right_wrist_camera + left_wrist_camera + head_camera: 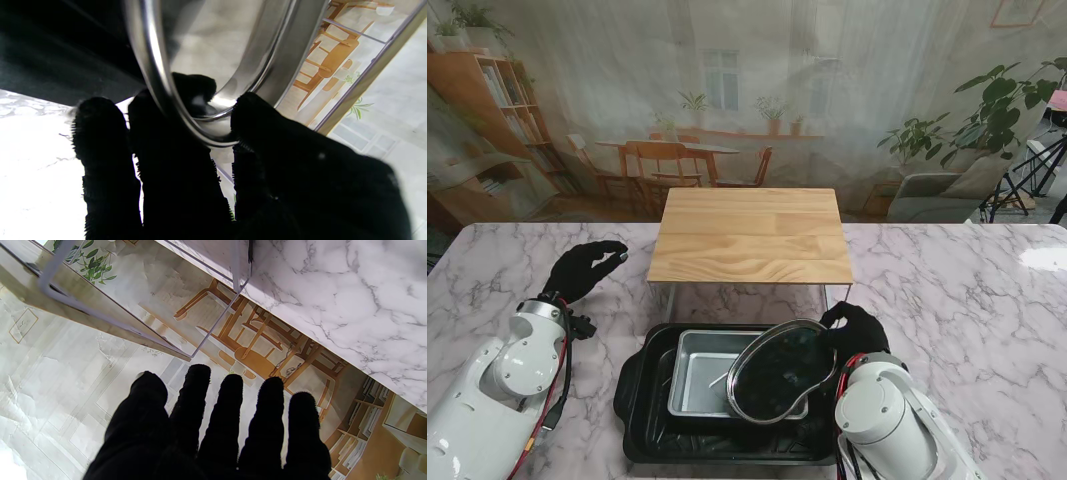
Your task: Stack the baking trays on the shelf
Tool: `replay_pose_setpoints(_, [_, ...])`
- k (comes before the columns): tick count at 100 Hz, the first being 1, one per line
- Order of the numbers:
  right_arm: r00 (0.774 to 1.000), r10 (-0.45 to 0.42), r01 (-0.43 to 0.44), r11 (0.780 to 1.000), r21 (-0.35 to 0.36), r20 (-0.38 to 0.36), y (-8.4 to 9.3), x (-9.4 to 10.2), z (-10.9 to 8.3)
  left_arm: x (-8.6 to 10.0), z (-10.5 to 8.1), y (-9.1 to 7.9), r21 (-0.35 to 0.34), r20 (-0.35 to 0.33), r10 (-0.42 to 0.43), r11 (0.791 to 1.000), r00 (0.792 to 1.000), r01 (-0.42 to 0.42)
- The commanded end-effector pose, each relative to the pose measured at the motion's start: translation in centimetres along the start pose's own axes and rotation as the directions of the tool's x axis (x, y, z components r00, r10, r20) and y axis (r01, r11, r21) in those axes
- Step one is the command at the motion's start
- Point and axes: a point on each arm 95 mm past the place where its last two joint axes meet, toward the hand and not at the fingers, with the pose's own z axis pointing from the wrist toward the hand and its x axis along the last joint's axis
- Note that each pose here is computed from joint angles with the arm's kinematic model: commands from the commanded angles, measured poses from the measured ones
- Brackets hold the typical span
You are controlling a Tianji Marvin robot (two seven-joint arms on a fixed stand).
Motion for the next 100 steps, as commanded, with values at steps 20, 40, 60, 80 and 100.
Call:
replay_pose_setpoints(20, [1.000,0.012,-0.012,1.000,0.025,0.025,-0.9,0.4,0.1,0.1,0.1,0.2,-0.018,-0.002,0.001,1.000,1.000,-0.001])
replay_pose_setpoints(40, [0.999,0.036,-0.038,0.997,0.060,0.028,-1.0,0.5,-0.1,0.1,0.1,0.2,-0.017,-0.003,0.003,1.000,1.000,-0.003])
replay_pose_setpoints(60, [0.998,0.051,-0.055,0.992,0.117,0.036,-1.0,0.5,-0.5,0.1,0.0,0.2,-0.018,-0.003,0.004,1.000,1.000,-0.004])
replay_pose_setpoints(80, [0.999,0.019,-0.023,0.990,0.142,0.030,-1.1,0.4,-0.7,0.0,0.0,0.2,-0.017,-0.004,0.006,1.000,1.000,-0.006])
replay_pose_setpoints(100, [1.000,0.018,-0.020,0.987,0.160,0.014,-1.0,0.4,-1.0,0.0,0.0,0.2,-0.017,-0.004,0.006,1.000,1.000,-0.007])
